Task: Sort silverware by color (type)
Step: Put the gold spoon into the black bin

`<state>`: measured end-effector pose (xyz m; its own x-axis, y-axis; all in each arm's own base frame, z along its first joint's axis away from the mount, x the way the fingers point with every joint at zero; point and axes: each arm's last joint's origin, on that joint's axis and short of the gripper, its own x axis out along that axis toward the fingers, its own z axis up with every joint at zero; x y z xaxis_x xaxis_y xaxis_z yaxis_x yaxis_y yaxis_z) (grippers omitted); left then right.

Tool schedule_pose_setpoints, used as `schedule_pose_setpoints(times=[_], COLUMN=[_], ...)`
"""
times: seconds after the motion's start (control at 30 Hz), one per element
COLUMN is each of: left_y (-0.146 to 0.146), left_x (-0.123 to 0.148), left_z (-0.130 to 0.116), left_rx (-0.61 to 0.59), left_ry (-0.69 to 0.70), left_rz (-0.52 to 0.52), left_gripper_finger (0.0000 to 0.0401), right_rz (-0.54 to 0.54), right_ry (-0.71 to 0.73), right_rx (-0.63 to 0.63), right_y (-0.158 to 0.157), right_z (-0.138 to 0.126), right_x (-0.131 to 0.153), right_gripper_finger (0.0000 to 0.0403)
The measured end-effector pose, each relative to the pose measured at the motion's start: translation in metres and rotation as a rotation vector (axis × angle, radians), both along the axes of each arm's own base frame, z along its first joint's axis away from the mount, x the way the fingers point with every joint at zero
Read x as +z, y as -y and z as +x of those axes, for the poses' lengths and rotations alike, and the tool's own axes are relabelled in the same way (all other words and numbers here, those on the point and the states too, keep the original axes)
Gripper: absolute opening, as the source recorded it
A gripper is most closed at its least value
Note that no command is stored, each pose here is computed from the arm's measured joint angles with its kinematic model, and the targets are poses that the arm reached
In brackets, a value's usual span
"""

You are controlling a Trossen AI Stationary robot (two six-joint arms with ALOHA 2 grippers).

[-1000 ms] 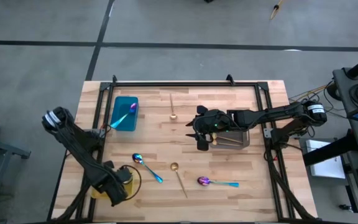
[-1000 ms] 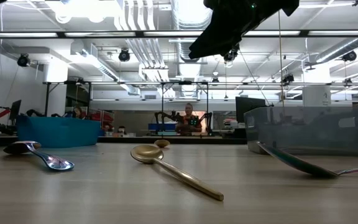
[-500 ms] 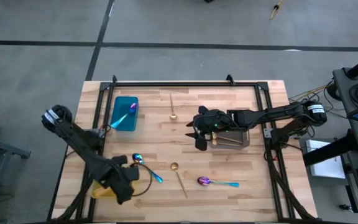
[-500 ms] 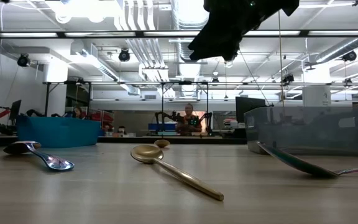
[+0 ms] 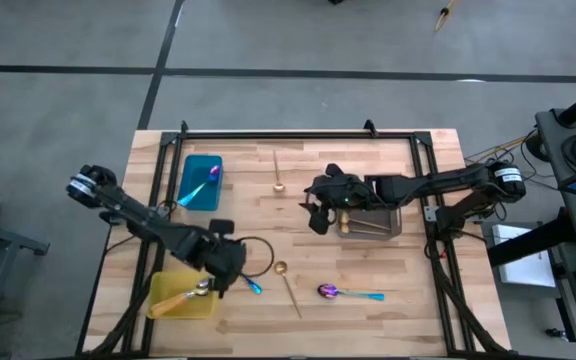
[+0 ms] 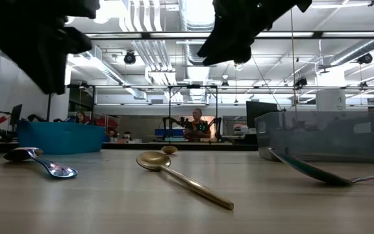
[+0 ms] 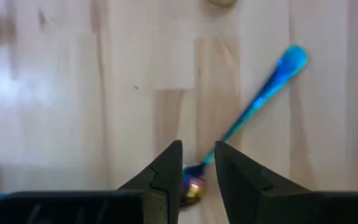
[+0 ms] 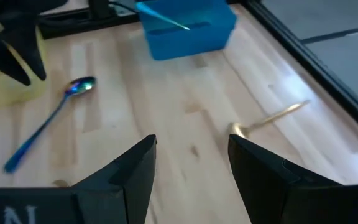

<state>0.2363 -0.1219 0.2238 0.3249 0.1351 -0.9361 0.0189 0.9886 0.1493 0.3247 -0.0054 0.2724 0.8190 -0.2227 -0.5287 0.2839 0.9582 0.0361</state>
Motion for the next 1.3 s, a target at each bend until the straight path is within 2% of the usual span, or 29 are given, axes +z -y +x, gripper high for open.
schedule_pose_setpoints(times=[0.2,0.37,0.57,0.73,0.83,1.07,1.3], left_y=[-0.026,-0.050,-0.081,-0.107,-0.119,-0.136,-0.139], left_x=[0.007,0.016,0.040,0.063,0.076,0.099,0.103], left_z=[-0.003,-0.017,-0.030,-0.041,-0.047,-0.056,-0.059], left_rx=[-0.049,-0.042,-0.001,0.077,0.125,0.200,0.222], left_ry=[0.059,0.136,0.340,0.510,0.592,0.756,0.781], left_rz=[0.020,0.085,0.174,0.304,0.375,0.438,0.444], left_gripper_finger=[0.0076,0.0076,0.0076,0.0076,0.0076,0.0076,0.0076], right_rz=[-0.005,-0.005,-0.038,-0.094,-0.143,-0.273,-0.455], right_ry=[0.007,0.014,0.015,-0.068,-0.156,-0.375,-0.488], right_rx=[-0.082,-0.107,-0.154,-0.170,-0.146,-0.011,0.167], right_y=[0.004,0.012,0.036,0.058,0.071,0.098,0.116], right_z=[0.001,0.002,0.004,0.017,0.029,0.065,0.099], right_x=[0.010,0.017,0.024,0.024,0.021,0.004,-0.015], right_gripper_finger=[0.0192,0.0192,0.0191,0.0191,0.0191,0.0191,0.0191])
